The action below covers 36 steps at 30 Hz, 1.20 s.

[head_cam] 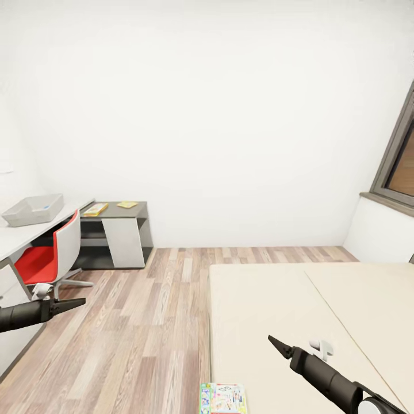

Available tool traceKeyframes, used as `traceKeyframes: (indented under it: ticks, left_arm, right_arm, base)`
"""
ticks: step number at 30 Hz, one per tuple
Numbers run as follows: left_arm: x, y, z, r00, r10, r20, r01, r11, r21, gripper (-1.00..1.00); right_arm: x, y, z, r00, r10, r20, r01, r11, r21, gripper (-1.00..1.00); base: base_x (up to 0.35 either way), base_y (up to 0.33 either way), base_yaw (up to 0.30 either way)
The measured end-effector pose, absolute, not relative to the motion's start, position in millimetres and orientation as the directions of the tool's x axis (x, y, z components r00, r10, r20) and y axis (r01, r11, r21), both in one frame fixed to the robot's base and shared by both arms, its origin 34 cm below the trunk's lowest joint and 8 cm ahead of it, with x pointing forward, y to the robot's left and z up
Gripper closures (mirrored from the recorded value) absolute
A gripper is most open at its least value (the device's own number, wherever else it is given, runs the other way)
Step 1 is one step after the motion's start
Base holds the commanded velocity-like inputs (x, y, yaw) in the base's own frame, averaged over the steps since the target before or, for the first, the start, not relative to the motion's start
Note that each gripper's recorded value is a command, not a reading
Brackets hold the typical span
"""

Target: Put all the toys in the child's room - the three board games (two on the bed and one on the table), the two jigsaw puzzles on the table, and the tennis ball on the table - inside the toy box on the table in the child's room.

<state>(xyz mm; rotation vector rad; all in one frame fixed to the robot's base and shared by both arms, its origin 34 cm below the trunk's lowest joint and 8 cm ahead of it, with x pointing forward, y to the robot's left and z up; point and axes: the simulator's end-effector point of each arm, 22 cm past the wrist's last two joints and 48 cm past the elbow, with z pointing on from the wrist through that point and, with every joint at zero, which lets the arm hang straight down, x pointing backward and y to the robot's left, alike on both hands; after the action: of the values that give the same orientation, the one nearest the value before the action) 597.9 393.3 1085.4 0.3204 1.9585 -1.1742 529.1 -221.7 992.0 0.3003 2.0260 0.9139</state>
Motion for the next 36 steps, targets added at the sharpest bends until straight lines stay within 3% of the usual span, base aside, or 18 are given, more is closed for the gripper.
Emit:
traceKeyframes:
  ticks: [36]
  left_arm:
    - [593, 395, 1110, -0.601, -0.182, -0.779, 0.603, 0.537, -0.59, -1.0]
  right_arm:
    - [529, -223, 1012, -0.562, 0.515, -0.647, -0.155, 0.703, 0.694, -1.0]
  base:
    - [0.0, 0.0, 0.042]
